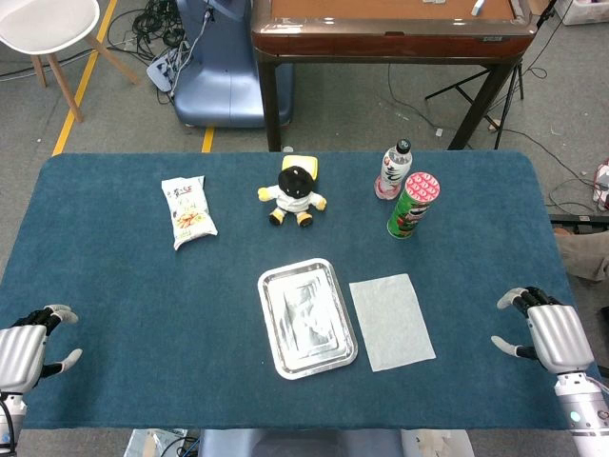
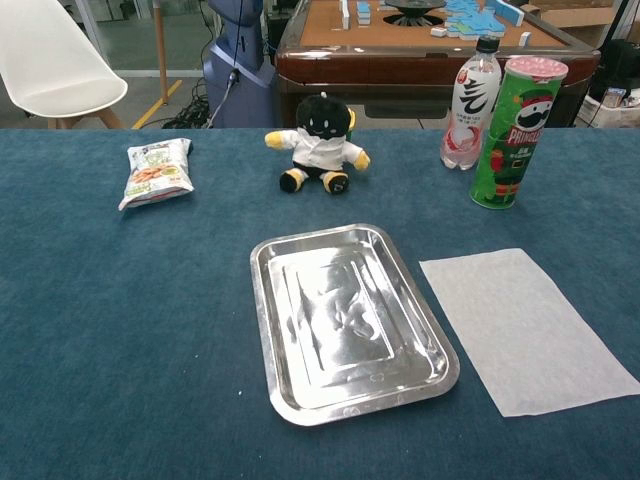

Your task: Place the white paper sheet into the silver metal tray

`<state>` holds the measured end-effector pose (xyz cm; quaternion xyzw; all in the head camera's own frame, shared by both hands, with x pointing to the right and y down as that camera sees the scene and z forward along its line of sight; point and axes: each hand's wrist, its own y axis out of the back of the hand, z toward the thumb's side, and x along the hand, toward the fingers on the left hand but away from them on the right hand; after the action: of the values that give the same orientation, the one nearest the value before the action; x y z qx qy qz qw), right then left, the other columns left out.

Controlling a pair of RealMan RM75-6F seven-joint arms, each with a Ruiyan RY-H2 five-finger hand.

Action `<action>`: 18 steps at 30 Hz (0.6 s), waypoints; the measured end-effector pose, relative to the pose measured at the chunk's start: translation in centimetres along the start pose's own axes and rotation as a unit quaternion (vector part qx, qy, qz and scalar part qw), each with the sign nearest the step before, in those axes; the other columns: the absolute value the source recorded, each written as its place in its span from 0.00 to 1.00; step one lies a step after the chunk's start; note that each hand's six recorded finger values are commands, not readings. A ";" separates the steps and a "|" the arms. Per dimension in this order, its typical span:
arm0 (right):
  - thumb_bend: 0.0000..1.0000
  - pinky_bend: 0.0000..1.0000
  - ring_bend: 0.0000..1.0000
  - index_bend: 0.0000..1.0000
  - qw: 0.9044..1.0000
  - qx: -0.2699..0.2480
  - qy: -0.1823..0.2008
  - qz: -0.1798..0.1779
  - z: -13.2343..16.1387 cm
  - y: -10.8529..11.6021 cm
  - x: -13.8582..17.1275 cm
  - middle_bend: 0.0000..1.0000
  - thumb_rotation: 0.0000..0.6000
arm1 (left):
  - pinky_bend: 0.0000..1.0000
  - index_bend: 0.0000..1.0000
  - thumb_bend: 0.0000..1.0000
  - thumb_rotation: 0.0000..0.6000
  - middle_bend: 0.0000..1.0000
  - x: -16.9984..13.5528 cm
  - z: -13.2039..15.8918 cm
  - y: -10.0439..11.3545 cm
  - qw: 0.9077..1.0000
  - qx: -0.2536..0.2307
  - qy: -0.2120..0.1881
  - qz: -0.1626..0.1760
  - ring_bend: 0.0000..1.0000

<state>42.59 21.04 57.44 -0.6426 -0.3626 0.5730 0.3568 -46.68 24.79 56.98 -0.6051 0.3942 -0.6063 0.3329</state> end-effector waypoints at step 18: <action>0.00 0.93 0.74 0.55 0.999 0.000 0.044 -0.032 2.1 -0.2 0.2 0.85 1.00 | 0.42 0.44 0.15 1.00 0.35 -0.5 -0.4 0.4 1.000 -0.005 0.011 -0.004 0.34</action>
<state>40.51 21.46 57.34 -0.6557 -0.3669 0.5321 0.3903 -47.09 25.06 56.42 -0.6021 0.3980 -0.6122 0.3230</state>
